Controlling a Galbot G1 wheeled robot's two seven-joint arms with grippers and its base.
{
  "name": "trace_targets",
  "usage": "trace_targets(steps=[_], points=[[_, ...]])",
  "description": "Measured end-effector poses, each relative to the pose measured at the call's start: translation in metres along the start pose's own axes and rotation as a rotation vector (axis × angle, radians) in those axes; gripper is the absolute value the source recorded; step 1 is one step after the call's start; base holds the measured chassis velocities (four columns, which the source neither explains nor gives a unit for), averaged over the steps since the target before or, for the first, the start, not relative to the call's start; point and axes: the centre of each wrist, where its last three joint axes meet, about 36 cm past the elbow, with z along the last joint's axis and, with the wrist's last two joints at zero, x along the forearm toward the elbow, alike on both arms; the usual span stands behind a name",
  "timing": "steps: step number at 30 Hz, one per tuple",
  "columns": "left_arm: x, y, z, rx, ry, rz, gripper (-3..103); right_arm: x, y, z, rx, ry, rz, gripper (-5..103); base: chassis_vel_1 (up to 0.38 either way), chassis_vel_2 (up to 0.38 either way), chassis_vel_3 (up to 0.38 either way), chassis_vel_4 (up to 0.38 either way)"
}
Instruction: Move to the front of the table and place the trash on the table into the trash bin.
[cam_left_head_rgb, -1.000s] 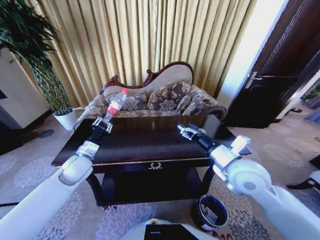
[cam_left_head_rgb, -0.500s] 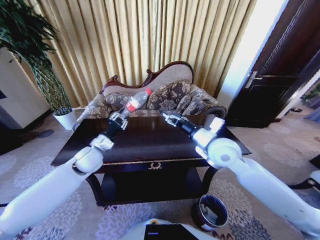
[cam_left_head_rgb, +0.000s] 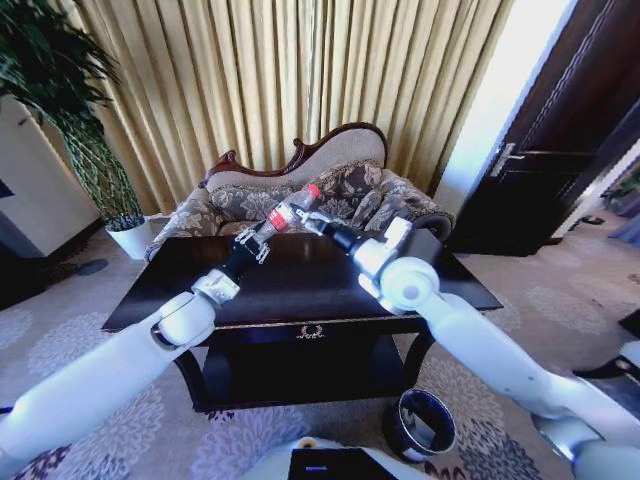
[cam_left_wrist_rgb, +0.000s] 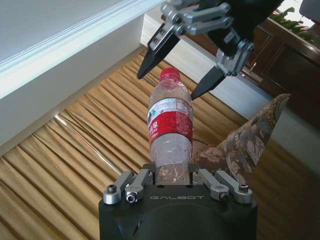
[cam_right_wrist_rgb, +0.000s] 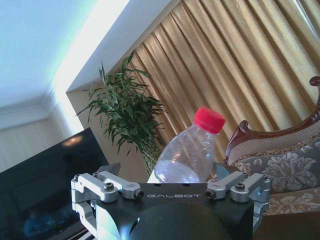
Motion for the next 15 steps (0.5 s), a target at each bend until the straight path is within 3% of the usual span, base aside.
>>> trace_targets(steps=[15], points=[[0.0,-0.017,-0.014,0.027,-0.022,0.031,28,-0.024,0.009,0.002,0.033,0.018,-0.024,102,0.0,0.0,0.0,0.0]])
